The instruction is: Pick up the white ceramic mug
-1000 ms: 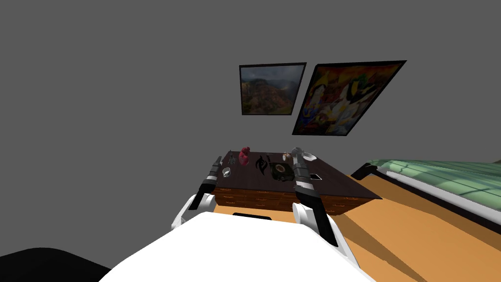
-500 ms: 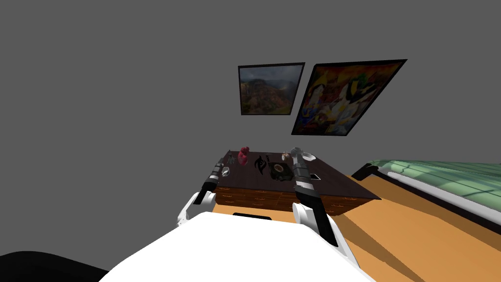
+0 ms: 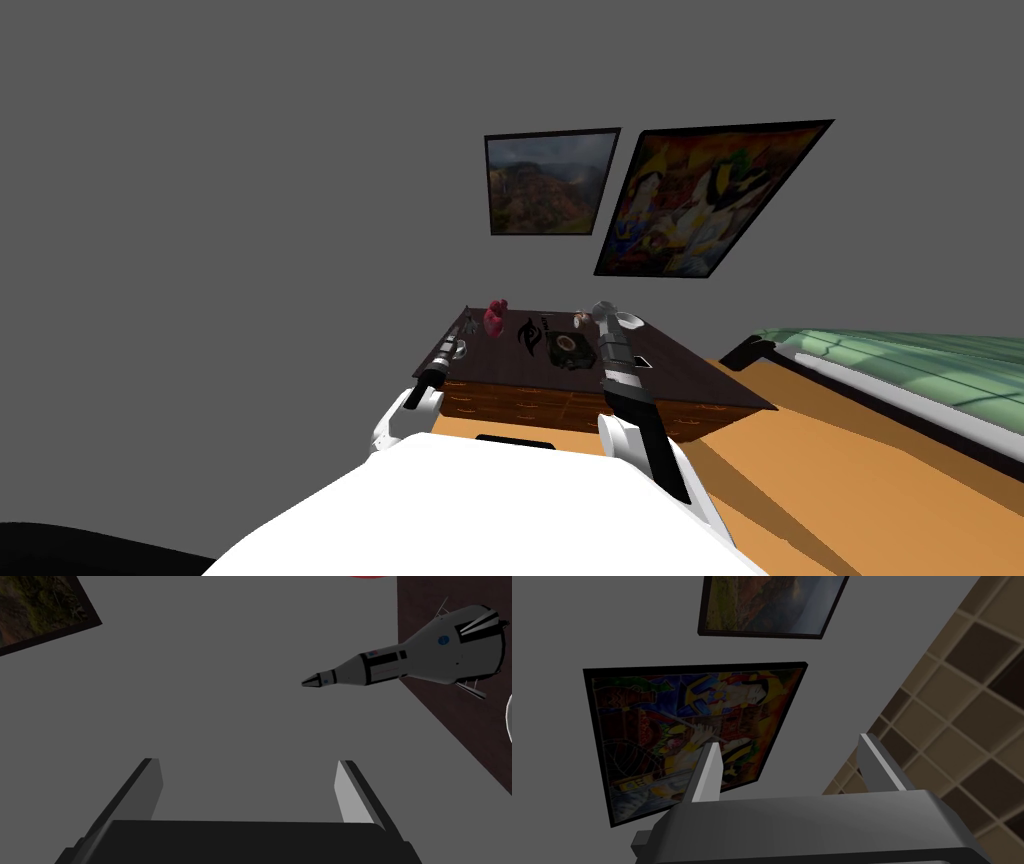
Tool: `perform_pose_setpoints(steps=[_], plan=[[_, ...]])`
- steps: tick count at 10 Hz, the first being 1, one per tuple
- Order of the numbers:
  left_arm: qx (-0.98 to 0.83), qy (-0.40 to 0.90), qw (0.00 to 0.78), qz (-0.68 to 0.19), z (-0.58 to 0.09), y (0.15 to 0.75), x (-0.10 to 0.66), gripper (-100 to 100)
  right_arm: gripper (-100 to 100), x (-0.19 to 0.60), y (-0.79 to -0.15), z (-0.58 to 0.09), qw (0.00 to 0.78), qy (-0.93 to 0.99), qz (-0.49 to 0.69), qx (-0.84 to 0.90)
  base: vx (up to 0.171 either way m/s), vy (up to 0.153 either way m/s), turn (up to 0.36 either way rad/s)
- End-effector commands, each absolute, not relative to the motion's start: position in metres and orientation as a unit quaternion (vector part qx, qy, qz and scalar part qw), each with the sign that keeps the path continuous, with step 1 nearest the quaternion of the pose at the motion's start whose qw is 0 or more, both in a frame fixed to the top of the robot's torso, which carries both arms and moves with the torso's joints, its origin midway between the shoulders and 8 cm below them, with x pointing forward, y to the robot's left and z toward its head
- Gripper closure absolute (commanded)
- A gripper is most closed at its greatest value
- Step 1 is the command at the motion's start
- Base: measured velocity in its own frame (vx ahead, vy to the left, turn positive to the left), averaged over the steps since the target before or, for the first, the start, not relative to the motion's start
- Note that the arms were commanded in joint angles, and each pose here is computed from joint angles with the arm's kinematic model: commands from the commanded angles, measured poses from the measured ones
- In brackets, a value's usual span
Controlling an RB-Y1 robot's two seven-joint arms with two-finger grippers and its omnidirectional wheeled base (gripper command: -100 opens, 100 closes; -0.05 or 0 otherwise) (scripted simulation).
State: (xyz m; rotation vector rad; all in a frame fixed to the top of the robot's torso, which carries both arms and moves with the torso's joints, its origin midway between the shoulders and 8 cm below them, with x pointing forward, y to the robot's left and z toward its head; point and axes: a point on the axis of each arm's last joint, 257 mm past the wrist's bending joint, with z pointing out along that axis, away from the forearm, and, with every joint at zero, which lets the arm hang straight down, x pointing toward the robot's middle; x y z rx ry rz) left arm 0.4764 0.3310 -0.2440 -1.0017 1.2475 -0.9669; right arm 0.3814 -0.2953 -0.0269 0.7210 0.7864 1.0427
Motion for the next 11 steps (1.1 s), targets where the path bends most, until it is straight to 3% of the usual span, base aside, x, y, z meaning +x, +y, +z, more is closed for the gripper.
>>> perform_pose_setpoints(steps=[1,11], plan=[[-0.440,0.545,0.585,-0.408,-0.255,0.339,0.485,-100,0,0.381,-0.295,-0.027,0.734,0.358,0.474,0.328,-0.007,-0.052,0.019],[-0.508,0.588,0.528,-0.342,-0.341,0.382,0.504,-100,0,0.381,-0.295,-0.027,0.734,0.358,0.474,0.328,0.004,-0.038,0.011]])
